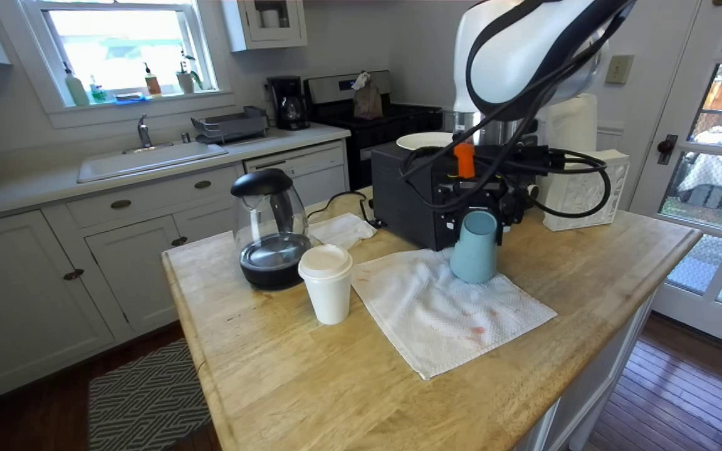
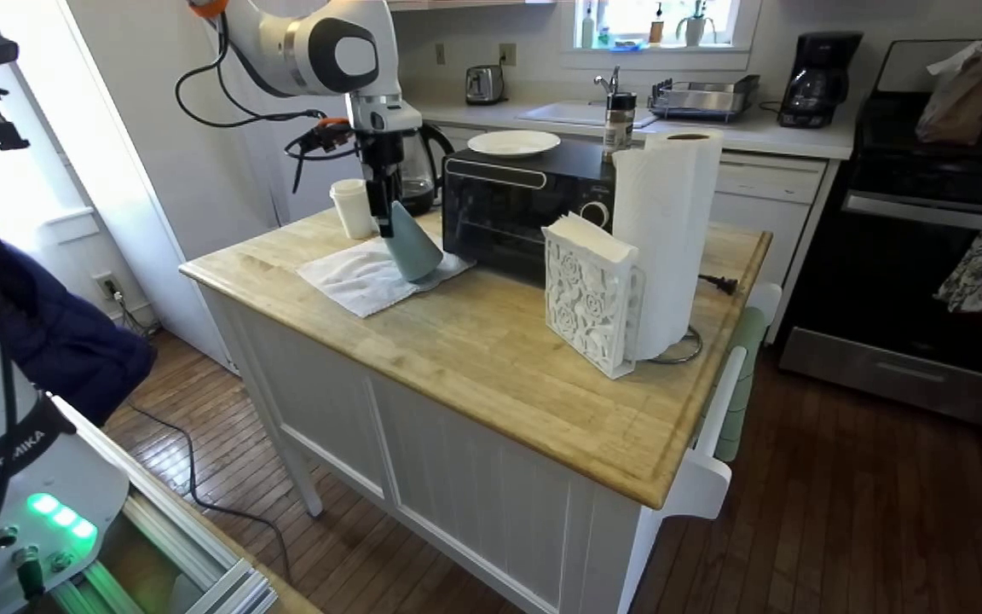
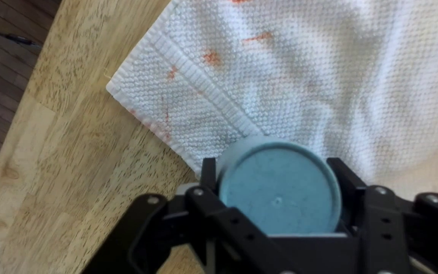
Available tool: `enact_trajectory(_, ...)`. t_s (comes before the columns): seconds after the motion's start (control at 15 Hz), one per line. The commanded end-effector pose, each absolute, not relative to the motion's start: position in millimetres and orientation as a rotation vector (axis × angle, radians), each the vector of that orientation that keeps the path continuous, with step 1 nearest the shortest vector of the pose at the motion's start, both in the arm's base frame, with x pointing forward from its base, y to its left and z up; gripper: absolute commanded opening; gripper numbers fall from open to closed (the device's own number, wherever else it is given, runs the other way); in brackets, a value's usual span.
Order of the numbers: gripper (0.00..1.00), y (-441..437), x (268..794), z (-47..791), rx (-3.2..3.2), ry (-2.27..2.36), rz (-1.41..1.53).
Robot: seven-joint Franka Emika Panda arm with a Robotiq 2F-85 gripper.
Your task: Turn the blue cup upright.
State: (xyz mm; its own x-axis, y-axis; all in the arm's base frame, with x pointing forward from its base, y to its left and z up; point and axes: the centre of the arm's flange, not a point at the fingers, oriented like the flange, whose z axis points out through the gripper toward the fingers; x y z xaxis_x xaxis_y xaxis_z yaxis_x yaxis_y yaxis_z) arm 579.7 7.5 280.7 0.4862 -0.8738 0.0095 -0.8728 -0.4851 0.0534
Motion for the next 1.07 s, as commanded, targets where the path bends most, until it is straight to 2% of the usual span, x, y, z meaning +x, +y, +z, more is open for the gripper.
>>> enact_trajectory(0.0, 0.47, 16.5, 554.4, 278.9, 2.584, -1.598, 0.143)
enact_trajectory(0.4, 0.47, 32.4, 539.2, 273.4, 2.526, -1.603, 0.345)
enact_trajectory(1.0, 0.47, 44.8, 523.7, 268.7, 2.537, -1.54, 0.361)
